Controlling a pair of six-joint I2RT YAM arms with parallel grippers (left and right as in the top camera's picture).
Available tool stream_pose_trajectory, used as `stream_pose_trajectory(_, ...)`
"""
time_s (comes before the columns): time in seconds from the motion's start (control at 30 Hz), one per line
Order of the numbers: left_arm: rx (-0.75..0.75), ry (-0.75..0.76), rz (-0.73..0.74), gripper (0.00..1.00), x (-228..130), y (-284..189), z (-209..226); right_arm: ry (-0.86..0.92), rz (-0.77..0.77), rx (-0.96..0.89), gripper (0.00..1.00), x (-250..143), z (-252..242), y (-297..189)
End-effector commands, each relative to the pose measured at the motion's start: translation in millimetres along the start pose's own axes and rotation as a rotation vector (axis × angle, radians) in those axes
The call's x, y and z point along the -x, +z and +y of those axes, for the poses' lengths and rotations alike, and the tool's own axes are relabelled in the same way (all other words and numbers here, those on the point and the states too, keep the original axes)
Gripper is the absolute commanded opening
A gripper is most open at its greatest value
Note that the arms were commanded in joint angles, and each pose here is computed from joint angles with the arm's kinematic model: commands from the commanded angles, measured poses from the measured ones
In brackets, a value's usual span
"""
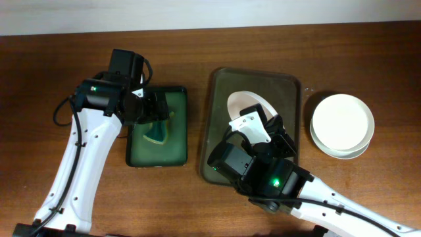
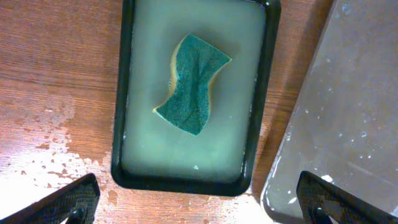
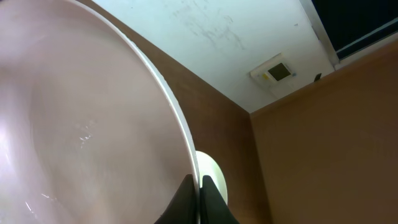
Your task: Clean dirty plates on tray and stack at the side
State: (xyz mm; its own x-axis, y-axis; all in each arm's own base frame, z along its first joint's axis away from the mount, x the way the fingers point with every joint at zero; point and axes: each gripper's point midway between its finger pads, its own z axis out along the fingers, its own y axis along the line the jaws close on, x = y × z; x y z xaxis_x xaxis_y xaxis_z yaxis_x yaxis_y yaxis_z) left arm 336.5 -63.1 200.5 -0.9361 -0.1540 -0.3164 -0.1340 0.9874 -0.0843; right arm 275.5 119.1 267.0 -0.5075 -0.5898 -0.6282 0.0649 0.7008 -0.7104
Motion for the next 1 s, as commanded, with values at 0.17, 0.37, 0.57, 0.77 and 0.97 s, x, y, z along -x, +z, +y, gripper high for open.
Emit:
stream_pose_trajectory(0.17, -0.010, 0.006, -0.008, 0.99, 0, -4, -1, 0.021, -0.018, -0.027, 0.04, 4, -8, -3)
stream_pose_trajectory(0.37, -0.010, 0.006, -0.008, 0.99, 0, -4, -1, 0.348, 0.215, 0.113, 0.04, -29, -1, 44)
stream_pose_trajectory(0.57, -0.010, 0.006, -0.008, 0.99, 0, -4, -1, 0.973, 0.613, 0.467, 0.04, -142, -61, 158)
stream_pose_trajectory(0.77, -0.010, 0.006, -0.008, 0.99, 0, -4, -1, 1.380, 0.966, 0.327, 0.38, -291, -81, 199)
stream_pose_trajectory(0.97, -0.010, 0.006, -0.008, 0.99, 0, -4, -1, 1.323, 0.515, 0.720, 0.64, -145, -107, 119)
